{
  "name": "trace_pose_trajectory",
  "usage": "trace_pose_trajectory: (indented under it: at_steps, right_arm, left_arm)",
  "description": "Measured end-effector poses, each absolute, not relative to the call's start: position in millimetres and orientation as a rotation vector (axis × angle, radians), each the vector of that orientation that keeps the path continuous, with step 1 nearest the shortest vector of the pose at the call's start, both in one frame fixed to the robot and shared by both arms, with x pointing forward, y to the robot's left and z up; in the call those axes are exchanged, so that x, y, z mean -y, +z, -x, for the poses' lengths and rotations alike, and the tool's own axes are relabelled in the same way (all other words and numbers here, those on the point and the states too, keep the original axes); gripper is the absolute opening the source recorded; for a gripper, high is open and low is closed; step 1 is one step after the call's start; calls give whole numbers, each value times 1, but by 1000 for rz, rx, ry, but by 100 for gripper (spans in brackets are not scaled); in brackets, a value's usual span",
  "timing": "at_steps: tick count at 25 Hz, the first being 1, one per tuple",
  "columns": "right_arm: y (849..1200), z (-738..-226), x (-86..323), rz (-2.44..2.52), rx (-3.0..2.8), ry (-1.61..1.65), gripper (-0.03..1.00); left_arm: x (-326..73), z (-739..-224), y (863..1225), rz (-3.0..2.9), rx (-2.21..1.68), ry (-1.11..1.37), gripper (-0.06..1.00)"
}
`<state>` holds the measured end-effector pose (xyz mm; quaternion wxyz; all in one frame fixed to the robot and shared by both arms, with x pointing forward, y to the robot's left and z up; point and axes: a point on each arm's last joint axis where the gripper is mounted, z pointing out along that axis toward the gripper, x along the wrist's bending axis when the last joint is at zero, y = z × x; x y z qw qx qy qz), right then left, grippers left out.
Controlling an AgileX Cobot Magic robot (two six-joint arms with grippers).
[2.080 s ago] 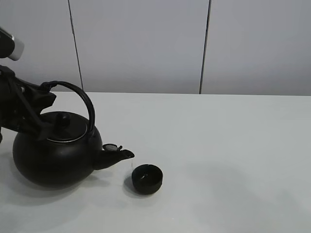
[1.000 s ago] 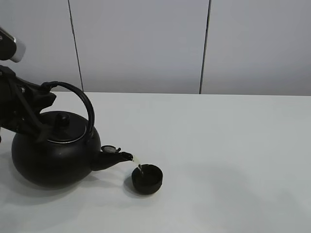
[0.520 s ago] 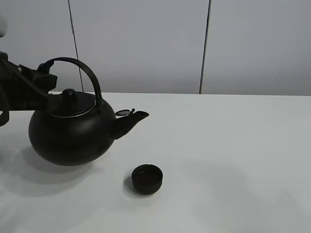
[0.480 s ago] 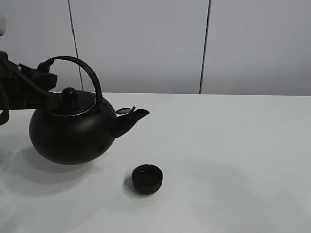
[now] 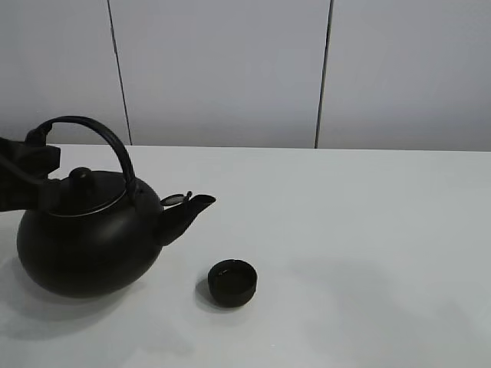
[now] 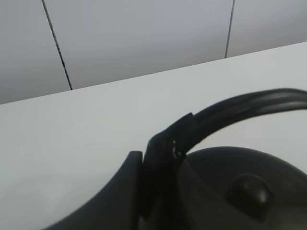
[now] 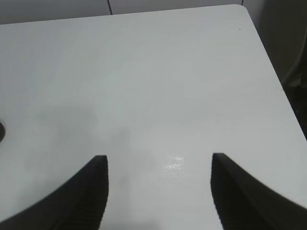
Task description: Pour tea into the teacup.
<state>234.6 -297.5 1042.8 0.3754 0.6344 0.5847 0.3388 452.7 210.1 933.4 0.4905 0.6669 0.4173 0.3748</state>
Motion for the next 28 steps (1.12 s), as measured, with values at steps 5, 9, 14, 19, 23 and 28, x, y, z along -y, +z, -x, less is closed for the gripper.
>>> trace_pose_trajectory:
  at_steps: [5, 9, 14, 19, 23, 28]
  right_arm:
    - [1043, -235, 298, -1624, -1496, 867, 43]
    - [1043, -235, 298, -1624, -1496, 867, 43]
    - [1043, -235, 298, -1624, -1496, 867, 43]
    - [1043, -235, 298, -1624, -1496, 867, 43]
    - [1043, -235, 298, -1623, -1496, 868, 43]
    - [1043, -235, 298, -1624, -1496, 867, 43]
  left_arm:
    - [-219, -442, 927, -1614, -1056, 932, 11]
    - [-224, -437, 923, -1646, -1069, 965, 11]
    - [-229, -438, 923, -1659, -1070, 1003, 11]
    - [-238, -441, 923, -1639, -1108, 1035, 11]
    - [-244, -443, 923, -1637, -1113, 1055, 11]
    - [-247, -442, 922, -1659, -1091, 1051, 11]
